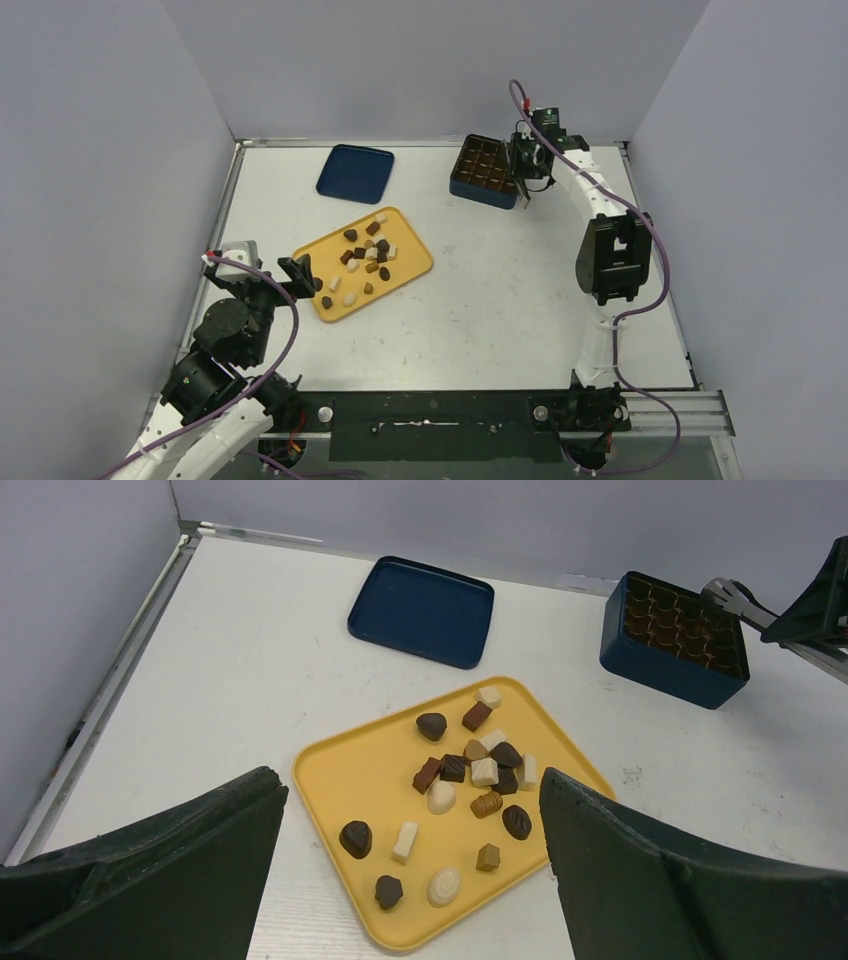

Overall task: Pack the chocolate
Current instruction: Place the fake chocolate in the packing box.

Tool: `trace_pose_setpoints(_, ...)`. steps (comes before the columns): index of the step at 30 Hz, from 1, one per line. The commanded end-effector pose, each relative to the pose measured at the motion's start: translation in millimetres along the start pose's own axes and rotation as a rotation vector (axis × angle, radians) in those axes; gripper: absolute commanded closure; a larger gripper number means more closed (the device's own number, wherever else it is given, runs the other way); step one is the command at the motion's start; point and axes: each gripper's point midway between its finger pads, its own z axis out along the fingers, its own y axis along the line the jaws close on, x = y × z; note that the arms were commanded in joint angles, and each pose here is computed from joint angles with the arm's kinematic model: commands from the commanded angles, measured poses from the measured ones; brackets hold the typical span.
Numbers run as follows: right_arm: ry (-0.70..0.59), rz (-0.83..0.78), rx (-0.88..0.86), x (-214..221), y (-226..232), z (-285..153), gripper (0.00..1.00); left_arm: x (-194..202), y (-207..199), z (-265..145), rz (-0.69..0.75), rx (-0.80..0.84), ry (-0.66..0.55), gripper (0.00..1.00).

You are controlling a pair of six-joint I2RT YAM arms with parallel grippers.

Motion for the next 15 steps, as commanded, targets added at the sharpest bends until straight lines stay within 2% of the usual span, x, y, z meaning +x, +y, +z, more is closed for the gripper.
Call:
trace_pose_setpoints(1,-0.114,-0.006,-0.004,-43.0,-0.4,-12.7,0.73,-9.2,-2.9,1.7,-0.019,0.008,-0.034,0.03)
trace_pose_setpoints(15,-0.105,0.02,-0.018,-47.5,-5.2,0.4,0.7,-9.7,-2.4,2.0,-0.018,0.005,-0.035,0.03)
